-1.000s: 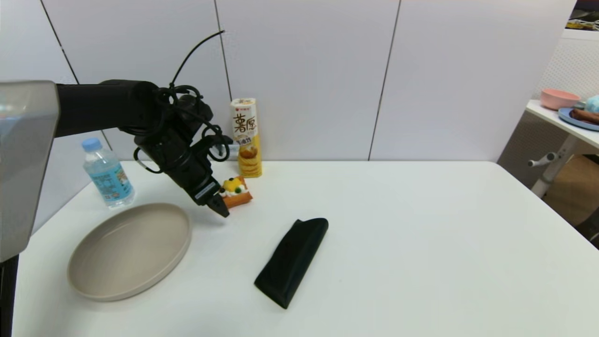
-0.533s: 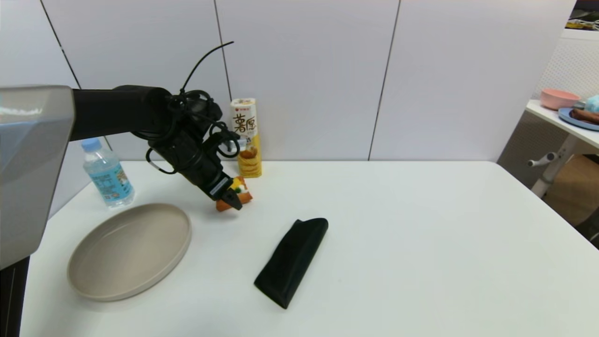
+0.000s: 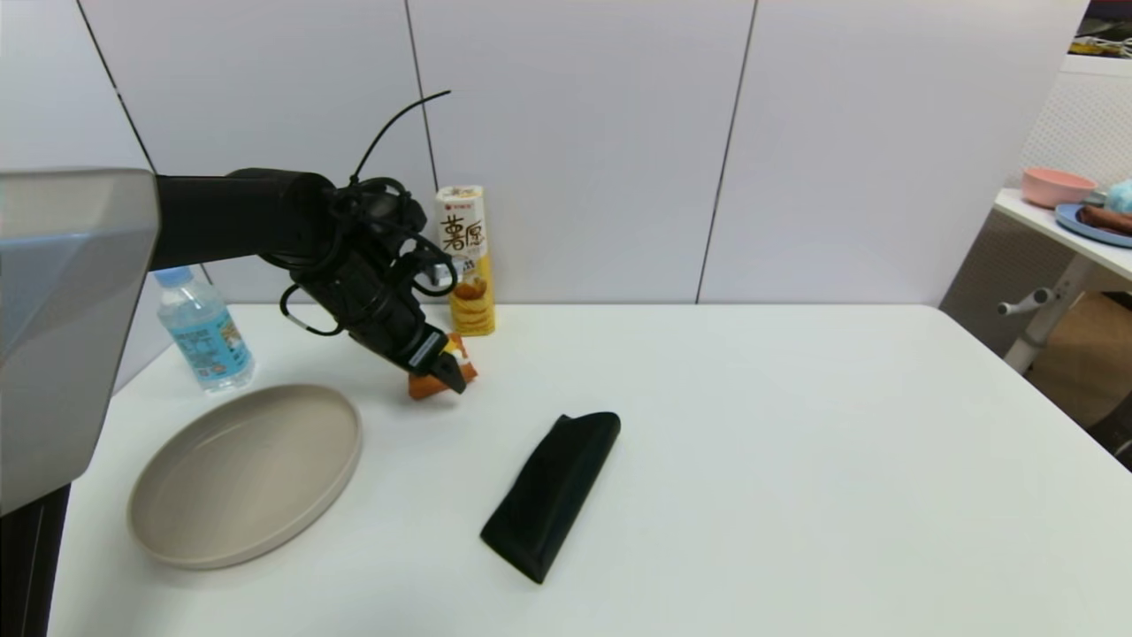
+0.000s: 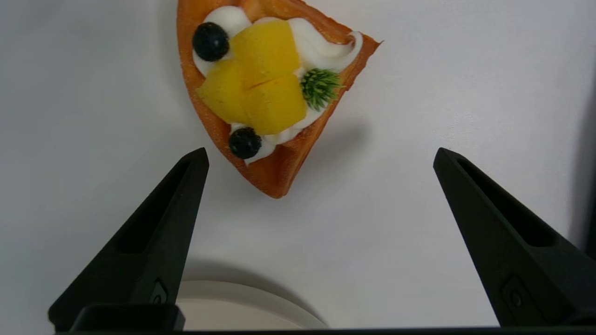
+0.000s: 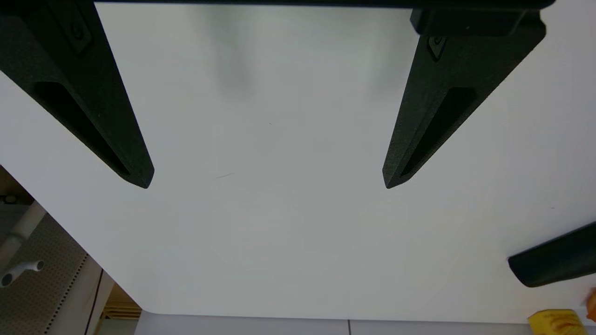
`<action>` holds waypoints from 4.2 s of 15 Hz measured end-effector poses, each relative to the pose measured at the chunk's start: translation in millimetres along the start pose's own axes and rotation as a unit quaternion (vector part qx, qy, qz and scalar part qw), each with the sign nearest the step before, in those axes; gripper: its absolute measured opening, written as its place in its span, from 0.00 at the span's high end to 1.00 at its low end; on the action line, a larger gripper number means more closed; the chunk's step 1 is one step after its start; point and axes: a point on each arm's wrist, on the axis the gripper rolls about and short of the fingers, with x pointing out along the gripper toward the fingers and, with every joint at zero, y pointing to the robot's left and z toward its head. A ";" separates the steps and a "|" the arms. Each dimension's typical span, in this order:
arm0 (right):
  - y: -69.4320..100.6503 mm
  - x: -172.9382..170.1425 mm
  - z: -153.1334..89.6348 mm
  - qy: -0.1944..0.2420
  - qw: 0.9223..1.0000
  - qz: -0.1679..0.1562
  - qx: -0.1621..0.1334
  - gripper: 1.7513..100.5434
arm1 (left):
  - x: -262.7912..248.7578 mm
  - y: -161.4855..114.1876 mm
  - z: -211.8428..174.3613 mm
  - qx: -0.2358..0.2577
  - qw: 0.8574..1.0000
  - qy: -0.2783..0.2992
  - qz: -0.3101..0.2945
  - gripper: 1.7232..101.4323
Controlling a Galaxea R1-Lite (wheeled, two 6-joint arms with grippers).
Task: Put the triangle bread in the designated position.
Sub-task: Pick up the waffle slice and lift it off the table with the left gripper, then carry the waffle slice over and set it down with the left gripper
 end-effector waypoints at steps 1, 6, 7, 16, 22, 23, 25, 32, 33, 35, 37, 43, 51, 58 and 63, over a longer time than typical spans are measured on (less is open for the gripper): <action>0.0 0.0 0.0 0.000 1.000 0.000 0.000 0.03 | 0.8 1.1 1.0 -0.009 1.000 -0.005 0.002 0.04; 0.0 0.0 0.0 0.000 1.000 0.000 0.000 0.03 | 6.5 3.8 4.0 -0.024 1.000 -0.016 0.009 0.04; 0.0 0.0 0.0 0.000 1.000 0.000 0.000 0.03 | 8.9 5.0 5.2 -0.024 0.999 -0.021 0.010 0.04; 0.0 0.0 0.0 0.000 1.000 0.000 0.000 0.03 | 29.5 15.5 4.2 -0.039 0.999 -0.019 0.015 0.04; 0.0 0.0 0.0 0.000 1.000 0.000 0.000 0.03 | 41.4 18.3 4.8 -0.039 0.999 -0.019 0.015 0.04; 0.0 0.0 -0.1 0.000 1.000 0.000 0.000 0.03 | 42.5 18.6 4.5 -0.039 0.999 -0.018 0.014 0.04; 0.0 0.0 0.0 0.000 1.000 0.000 0.000 0.03 | 43.8 18.7 4.0 -0.038 0.999 -0.016 0.012 0.04; 0.0 0.0 0.0 0.000 1.000 0.000 0.000 0.03 | 43.5 18.9 5.1 -0.038 0.999 -0.019 0.015 0.07; 0.0 0.0 0.0 0.000 1.000 0.000 0.000 0.03 | 43.4 19.2 5.8 -0.038 0.999 -0.023 0.016 0.17; 0.0 0.0 0.0 0.000 1.000 0.000 0.000 0.03 | 42.8 20.6 5.6 -0.037 0.999 -0.024 0.016 0.34; 0.0 0.0 0.0 0.000 1.000 0.000 0.000 0.03 | 42.5 22.3 5.1 -0.038 0.999 -0.025 0.017 0.44; 0.0 0.0 0.0 0.000 1.000 0.000 0.000 0.03 | 19.7 19.1 7.4 -0.034 0.998 -0.042 0.021 0.53; 0.0 0.0 -0.1 0.000 1.000 0.000 0.000 0.03 | -173.4 -33.5 -31.2 -0.025 0.989 -0.127 0.071 0.53; 0.0 0.0 0.0 0.000 1.000 0.000 0.000 0.03 | -171.5 -68.0 -94.4 -0.010 0.989 -0.136 0.057 0.53; 0.0 0.0 0.0 0.000 1.000 0.000 0.000 0.03 | -95.1 -91.3 -112.3 0.031 0.992 -0.121 0.024 0.53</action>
